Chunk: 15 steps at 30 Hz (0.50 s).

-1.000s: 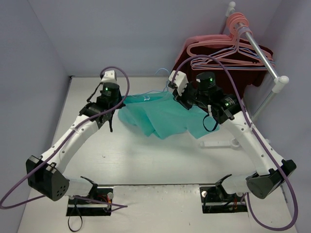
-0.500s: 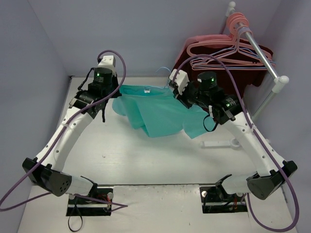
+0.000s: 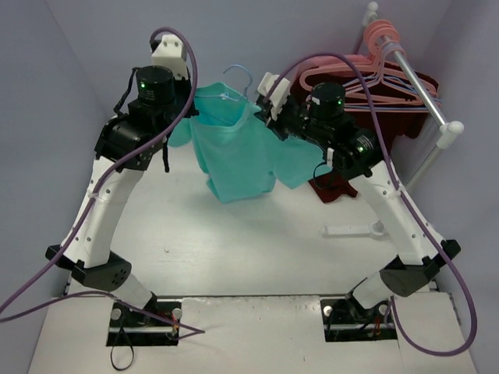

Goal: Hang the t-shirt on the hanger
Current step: Place the T-shirt at the clothesline.

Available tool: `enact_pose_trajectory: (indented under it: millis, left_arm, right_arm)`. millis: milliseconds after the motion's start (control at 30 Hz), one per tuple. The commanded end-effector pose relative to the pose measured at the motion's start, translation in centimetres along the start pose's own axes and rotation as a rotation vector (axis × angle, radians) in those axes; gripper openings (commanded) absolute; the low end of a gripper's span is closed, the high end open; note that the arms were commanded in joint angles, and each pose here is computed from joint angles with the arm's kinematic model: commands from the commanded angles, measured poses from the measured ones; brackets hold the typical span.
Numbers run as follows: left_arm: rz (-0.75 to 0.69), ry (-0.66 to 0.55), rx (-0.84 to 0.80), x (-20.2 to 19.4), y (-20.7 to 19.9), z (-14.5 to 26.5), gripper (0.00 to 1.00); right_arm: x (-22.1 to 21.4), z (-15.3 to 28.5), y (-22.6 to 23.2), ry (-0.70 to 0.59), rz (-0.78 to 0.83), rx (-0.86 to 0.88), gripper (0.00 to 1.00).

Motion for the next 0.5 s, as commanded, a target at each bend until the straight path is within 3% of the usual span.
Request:
enact_pose_trajectory:
  millis: [0, 200, 367, 467]
  left_arm:
    - [-0.027, -0.096, -0.038, 2.9, -0.8, 2.4, 0.00]
    - [-0.027, -0.010, -0.079, -0.5, -2.6, 1.3, 0.00]
    - [-0.040, 0.063, -0.028, -3.6, -2.0, 1.0, 0.00]
    - [-0.019, 0.068, -0.077, -4.5, -3.0, 1.0, 0.00]
  right_arm:
    - [2.9, -1.3, 0.4, -0.140, 0.029, -0.016, 0.00]
    - [2.4, -1.8, 1.7, -0.246, -0.036, -0.024, 0.00]
    - [0.2, -1.4, 1.3, -0.205, -0.058, -0.079, 0.00]
    - [-0.3, -0.8, 1.5, -0.218, -0.091, -0.094, 0.00]
Point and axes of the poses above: each gripper's point midway between its finger pads, its own z axis back along the fingers, its own y axis along the line the jaws close on, x = y × z, the point moved 1 cm from there along z, back along the fingers, and after that the axes turned 11 degrees about -z, right-handed, at the moved point
